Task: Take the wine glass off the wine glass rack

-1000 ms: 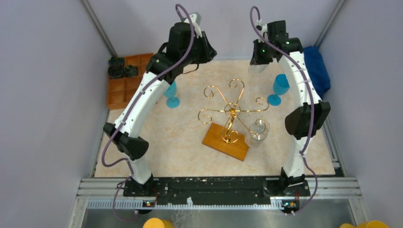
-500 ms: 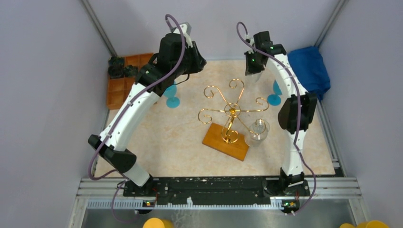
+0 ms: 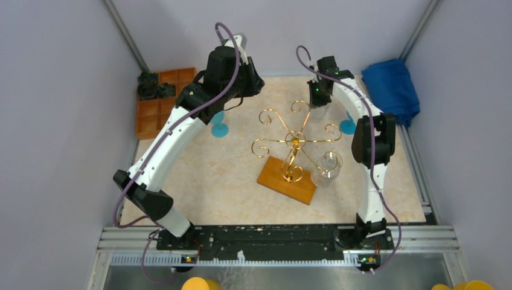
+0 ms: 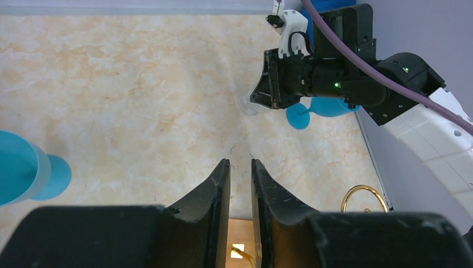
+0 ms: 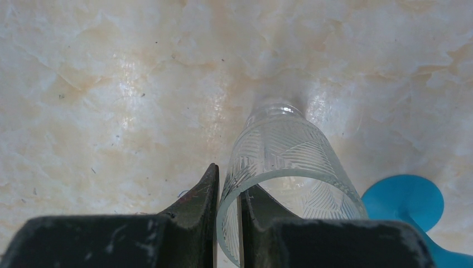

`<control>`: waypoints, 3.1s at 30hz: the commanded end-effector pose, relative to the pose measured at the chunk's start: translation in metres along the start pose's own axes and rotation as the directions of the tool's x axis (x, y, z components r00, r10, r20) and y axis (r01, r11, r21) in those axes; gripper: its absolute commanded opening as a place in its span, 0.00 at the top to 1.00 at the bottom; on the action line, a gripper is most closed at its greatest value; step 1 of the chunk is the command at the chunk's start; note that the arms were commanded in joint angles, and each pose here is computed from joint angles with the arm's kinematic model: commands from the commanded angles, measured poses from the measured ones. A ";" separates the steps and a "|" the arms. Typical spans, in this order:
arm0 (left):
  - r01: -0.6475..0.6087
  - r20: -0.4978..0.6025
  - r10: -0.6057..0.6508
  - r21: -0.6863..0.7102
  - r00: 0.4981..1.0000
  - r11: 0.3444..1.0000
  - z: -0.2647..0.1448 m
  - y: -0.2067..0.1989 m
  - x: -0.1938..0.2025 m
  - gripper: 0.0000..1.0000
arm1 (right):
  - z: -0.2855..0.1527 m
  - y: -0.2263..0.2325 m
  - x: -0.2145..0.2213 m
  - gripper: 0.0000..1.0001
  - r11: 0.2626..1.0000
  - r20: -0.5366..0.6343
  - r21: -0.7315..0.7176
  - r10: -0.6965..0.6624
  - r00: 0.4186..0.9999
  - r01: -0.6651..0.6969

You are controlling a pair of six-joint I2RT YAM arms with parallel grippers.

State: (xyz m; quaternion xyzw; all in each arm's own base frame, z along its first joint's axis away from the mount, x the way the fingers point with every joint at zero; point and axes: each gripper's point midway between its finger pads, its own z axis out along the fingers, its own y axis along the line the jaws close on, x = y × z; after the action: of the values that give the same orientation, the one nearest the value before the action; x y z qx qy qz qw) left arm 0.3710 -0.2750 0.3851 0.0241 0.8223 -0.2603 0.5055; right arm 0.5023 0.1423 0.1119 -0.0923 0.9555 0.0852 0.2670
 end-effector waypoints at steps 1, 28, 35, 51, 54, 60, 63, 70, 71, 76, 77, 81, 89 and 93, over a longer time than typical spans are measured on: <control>-0.016 0.016 0.015 0.013 1.000 1.000 -0.002 -0.002 -0.002 0.74 | 0.002 0.008 -0.021 1.00 1.000 0.091 -0.026 -0.003 0.996 0.006; -0.020 0.014 0.020 -0.003 1.000 1.000 -0.005 0.005 0.005 0.69 | -0.067 0.027 -0.063 0.47 0.996 0.184 -0.087 0.011 0.983 0.005; -0.017 0.019 0.017 -0.003 1.000 1.000 -0.006 0.005 0.003 0.68 | -0.156 0.034 -0.092 0.44 0.996 0.344 -0.085 0.022 0.939 0.008; -0.026 0.028 0.023 0.106 0.999 0.994 -0.016 -0.013 0.003 0.67 | -0.421 0.065 -0.012 0.59 0.931 0.799 -0.364 0.316 0.512 -0.006; -0.046 0.026 0.042 0.161 0.999 0.986 -0.024 -0.029 0.007 0.67 | -0.449 0.077 0.033 0.64 0.897 0.772 -0.441 0.370 0.517 0.018; -0.086 0.033 0.081 0.202 0.996 0.976 -0.046 -0.056 0.018 0.68 | -0.449 0.111 0.109 0.66 0.753 0.600 -0.657 0.495 0.628 0.035; -0.084 0.034 0.078 0.209 0.996 0.974 -0.060 -0.062 0.023 0.68 | -0.439 0.122 0.140 0.64 0.681 0.505 -0.732 0.530 0.681 0.013; -0.066 0.051 0.055 0.236 0.997 0.970 -0.088 -0.068 0.025 0.68 | -0.422 0.107 0.178 0.62 0.727 0.498 -0.684 0.532 0.685 -0.068; -0.065 0.051 0.054 0.238 0.997 0.969 -0.089 -0.069 0.026 0.68 | -0.421 0.106 0.180 0.62 0.728 0.496 -0.682 0.538 0.682 -0.078; -0.066 0.044 0.058 0.237 0.997 0.969 -0.091 -0.071 0.030 0.68 | -0.411 0.098 0.189 0.63 0.744 0.490 -0.657 0.543 0.682 -0.121; -0.066 0.043 0.058 0.235 0.997 0.970 -0.090 -0.071 0.031 0.68 | -0.408 0.098 0.190 0.63 0.743 0.487 -0.658 0.546 0.682 -0.124; -0.067 0.043 0.058 0.240 0.997 0.969 -0.090 -0.073 0.032 0.68 | -0.394 0.091 0.198 0.64 0.762 0.481 -0.627 0.541 0.689 -0.160; -0.073 0.046 0.064 0.236 0.997 0.969 -0.089 -0.072 0.033 0.67 | -0.379 0.093 0.199 0.67 0.746 0.456 -0.644 0.554 0.696 -0.172; -0.078 0.056 0.067 0.224 0.996 0.972 -0.089 -0.070 0.031 0.67 | -0.388 0.096 0.194 0.68 0.738 0.461 -0.657 0.555 0.692 -0.155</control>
State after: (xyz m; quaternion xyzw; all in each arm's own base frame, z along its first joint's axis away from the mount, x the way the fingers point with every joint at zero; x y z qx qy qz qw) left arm 0.2617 -0.3031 0.4199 0.1057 0.7741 -0.3416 0.5224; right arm 0.1256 0.1261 0.3376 0.0688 0.7445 0.4380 0.4992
